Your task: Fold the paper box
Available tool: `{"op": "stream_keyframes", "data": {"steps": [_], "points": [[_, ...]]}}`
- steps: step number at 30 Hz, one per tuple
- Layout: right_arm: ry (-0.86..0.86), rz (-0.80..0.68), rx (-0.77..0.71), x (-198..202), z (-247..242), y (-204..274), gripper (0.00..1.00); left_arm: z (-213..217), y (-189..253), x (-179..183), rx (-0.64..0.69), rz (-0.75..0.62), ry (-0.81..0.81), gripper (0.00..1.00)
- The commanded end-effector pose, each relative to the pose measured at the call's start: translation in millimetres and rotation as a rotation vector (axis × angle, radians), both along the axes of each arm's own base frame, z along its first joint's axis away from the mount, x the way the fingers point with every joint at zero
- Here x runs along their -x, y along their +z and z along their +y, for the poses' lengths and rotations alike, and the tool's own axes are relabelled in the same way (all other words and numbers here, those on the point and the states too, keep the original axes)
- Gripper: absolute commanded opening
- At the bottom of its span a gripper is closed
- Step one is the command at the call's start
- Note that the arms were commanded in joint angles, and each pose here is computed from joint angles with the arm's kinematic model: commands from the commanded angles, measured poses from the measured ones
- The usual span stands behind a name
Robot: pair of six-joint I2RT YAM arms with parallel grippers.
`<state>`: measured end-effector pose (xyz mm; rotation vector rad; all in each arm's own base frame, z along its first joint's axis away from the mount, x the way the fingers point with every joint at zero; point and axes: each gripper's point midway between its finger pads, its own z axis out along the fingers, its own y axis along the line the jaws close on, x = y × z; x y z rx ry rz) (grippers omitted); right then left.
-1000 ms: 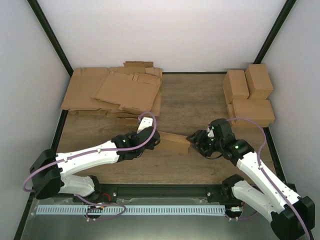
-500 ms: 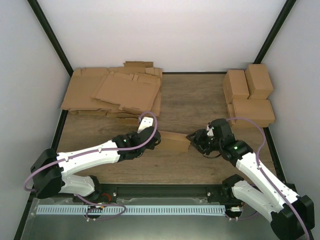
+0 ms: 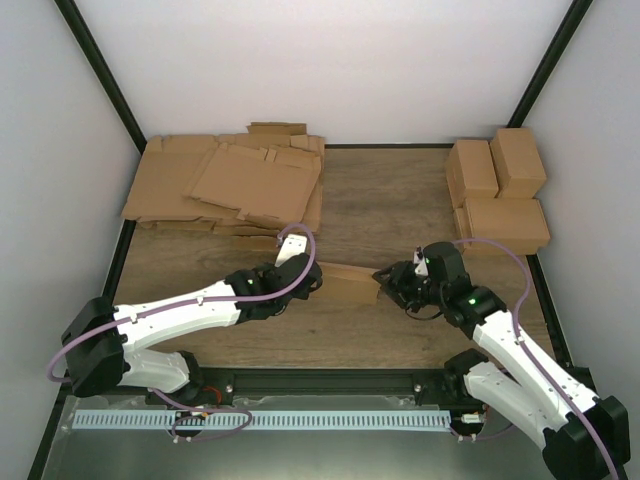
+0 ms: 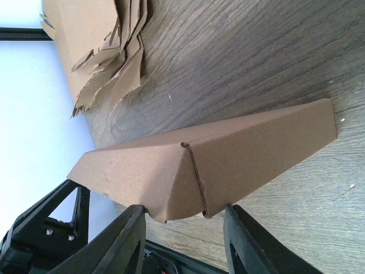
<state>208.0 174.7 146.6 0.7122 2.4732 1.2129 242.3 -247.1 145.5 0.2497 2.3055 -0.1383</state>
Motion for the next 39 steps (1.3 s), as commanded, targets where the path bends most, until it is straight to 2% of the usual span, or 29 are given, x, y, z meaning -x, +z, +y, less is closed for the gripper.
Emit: {"op": "stream_keyframes", "data": {"steps": [1,10,23,39], "points": [[-0.022,0.035,0.048,2.2,-8.2,-9.7,0.4,-4.7,-9.6,7.1,-0.022,0.044,-0.028,0.09],[-0.03,-0.019,0.056,-6.1,-8.9,16.1,0.52,-4.9,-11.0,7.2,-0.029,0.044,-0.029,0.08],[-0.037,-0.087,0.044,-13.6,-8.3,40.2,0.55,-4.5,-10.6,6.7,-0.03,0.042,-0.027,0.08],[-0.059,-0.054,0.026,-19.5,-5.0,23.5,0.6,-6.8,-9.4,6.8,-0.023,0.043,-0.029,0.07]]}}
